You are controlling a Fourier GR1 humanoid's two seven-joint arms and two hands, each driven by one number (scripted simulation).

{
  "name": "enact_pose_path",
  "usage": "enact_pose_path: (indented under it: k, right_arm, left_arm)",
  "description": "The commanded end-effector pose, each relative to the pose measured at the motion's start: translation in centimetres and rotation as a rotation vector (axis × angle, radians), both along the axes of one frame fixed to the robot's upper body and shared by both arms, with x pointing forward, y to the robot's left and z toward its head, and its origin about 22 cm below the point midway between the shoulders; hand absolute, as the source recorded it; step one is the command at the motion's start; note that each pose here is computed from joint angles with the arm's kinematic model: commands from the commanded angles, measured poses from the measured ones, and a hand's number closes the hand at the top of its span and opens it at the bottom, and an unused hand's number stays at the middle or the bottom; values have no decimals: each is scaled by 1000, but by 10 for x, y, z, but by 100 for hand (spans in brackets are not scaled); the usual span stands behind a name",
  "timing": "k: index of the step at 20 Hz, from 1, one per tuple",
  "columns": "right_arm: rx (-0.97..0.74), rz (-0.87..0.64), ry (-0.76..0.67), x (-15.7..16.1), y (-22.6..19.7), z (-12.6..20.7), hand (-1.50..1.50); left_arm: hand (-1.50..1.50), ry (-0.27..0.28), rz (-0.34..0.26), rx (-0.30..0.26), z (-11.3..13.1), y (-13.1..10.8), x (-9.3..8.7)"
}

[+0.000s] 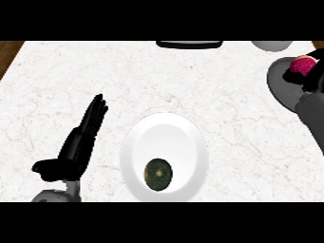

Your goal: Pick the cupcake from the plate and place it in the pan

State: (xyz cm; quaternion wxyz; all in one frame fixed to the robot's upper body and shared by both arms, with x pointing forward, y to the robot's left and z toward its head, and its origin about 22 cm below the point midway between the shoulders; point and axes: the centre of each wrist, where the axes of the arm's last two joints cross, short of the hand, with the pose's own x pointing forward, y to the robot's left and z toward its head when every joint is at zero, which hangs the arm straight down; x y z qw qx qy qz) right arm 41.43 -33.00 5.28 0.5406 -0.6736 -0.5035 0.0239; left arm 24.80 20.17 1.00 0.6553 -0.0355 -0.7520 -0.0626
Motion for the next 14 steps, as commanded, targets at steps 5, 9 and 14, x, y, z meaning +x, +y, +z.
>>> enact_pose_path:
  k: [5, 9, 14]
  right_arm:
    - [-1, -130, -159, -18, -66, 13, 150]
    - [0, -139, -157, -31, -97, 21, 150]
    - [240, -98, 177, -46, -105, -8, -150]
  left_arm:
    - [0, -11, -25, -13, -11, -11, -3]
    - [0, -15, -32, -3, 5, -7, 8]
    - [0, -46, -39, -8, 13, -12, 15]
